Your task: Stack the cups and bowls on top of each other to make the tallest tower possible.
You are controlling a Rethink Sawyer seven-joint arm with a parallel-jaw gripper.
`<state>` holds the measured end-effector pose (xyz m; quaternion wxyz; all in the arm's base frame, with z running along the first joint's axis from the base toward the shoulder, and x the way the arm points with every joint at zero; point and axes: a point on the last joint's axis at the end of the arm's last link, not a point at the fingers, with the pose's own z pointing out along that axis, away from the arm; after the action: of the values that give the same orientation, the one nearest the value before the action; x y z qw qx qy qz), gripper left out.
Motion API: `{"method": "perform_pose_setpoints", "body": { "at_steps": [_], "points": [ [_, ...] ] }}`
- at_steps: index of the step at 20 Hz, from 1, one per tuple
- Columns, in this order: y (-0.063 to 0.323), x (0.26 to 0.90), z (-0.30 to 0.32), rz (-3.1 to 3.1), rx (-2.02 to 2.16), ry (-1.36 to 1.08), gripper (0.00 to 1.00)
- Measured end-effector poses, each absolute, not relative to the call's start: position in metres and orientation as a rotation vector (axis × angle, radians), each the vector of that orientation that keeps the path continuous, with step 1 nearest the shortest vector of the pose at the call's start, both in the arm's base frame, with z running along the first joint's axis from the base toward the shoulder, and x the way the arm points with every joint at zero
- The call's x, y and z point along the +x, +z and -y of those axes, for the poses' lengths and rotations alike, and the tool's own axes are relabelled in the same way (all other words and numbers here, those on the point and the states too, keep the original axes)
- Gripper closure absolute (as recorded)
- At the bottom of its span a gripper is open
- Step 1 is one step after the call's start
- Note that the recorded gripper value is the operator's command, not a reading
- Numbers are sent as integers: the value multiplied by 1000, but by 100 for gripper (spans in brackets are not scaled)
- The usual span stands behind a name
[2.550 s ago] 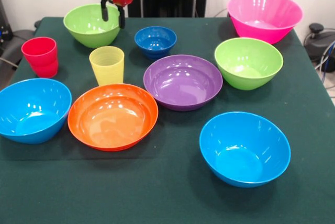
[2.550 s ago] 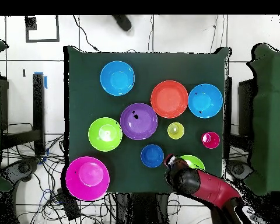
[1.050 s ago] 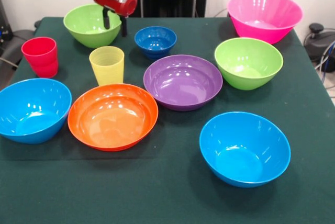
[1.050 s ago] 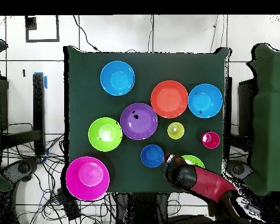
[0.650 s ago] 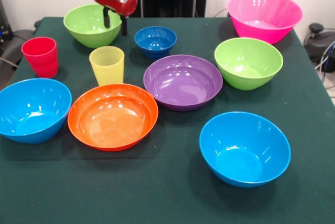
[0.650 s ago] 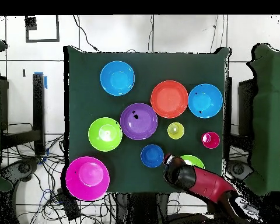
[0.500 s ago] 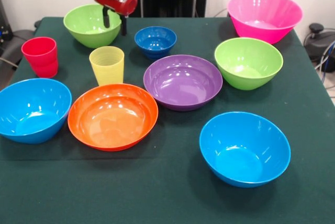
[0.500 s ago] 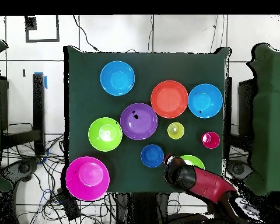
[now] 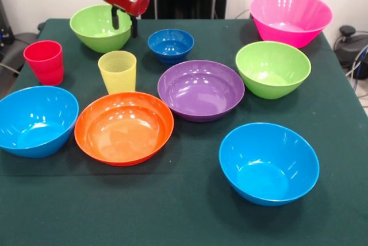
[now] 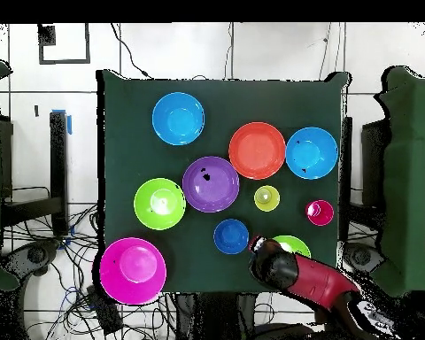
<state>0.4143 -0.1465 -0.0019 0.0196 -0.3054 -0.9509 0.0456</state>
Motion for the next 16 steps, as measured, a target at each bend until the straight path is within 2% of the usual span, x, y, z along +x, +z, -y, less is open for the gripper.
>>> {"method": "perform_pose_setpoints", "body": {
  "at_steps": [16],
  "points": [
    [1, 408, 148, 2944, -933, 187, 0]
  ]
}}
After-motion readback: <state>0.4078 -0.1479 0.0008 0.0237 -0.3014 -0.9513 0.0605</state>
